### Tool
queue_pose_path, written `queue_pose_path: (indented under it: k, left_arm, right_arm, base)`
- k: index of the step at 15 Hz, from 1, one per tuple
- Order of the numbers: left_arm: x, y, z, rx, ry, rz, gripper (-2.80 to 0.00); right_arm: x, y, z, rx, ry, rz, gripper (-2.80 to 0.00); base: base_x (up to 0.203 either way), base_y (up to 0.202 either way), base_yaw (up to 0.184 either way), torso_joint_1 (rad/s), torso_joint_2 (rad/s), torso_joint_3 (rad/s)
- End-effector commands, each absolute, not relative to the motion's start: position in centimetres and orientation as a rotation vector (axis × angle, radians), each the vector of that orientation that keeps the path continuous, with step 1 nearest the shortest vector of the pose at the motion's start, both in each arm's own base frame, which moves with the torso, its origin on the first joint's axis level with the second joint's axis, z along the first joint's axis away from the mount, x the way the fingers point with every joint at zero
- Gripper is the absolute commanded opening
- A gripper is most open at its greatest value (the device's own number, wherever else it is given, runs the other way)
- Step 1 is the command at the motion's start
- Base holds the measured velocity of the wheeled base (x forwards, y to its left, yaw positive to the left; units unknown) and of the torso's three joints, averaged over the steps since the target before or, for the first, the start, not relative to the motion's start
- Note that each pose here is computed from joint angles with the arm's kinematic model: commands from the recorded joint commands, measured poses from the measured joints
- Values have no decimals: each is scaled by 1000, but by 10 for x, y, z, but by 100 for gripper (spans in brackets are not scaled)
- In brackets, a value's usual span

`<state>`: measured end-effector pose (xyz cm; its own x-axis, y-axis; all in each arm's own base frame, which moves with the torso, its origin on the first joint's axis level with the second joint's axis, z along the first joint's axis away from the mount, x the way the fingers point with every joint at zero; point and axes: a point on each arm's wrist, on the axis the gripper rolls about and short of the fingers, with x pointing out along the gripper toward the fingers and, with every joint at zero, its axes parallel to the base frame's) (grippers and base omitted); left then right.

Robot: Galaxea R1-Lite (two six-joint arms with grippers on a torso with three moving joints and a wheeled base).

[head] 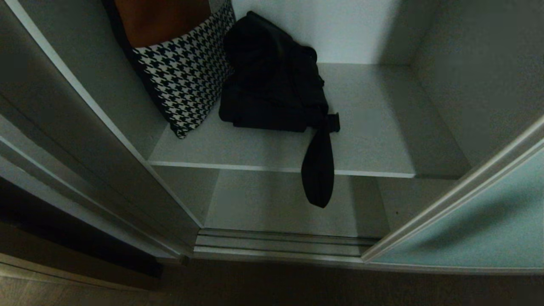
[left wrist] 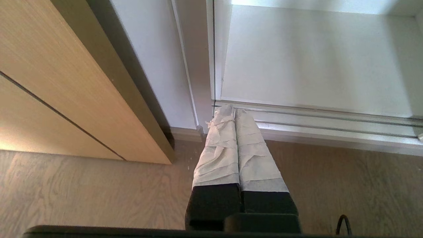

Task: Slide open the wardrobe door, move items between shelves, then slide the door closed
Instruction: Close the door

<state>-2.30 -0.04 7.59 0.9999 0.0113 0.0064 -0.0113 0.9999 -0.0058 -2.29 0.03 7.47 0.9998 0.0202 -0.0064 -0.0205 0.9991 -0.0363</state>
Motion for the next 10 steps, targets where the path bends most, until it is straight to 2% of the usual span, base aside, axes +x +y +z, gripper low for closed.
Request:
queue_pose_path:
  k: [1, 6, 10]
  left_arm:
    - [-22, 0, 75, -9, 1, 16, -280]
    - [-23, 0, 75, -11, 0, 25, -280]
    - [-22, 0, 76, -14, 0, 23, -280]
  right_arm:
    - [-23, 0, 75, -37, 6, 22, -280]
    - [-23, 0, 74, -37, 7, 22, -280]
    - [-23, 0, 75, -37, 6, 22, -280]
  base:
    - [0, 0, 0, 0, 0, 0]
    - [0, 0, 0, 0, 0, 0]
    - [-164, 0, -1, 0, 1, 4]
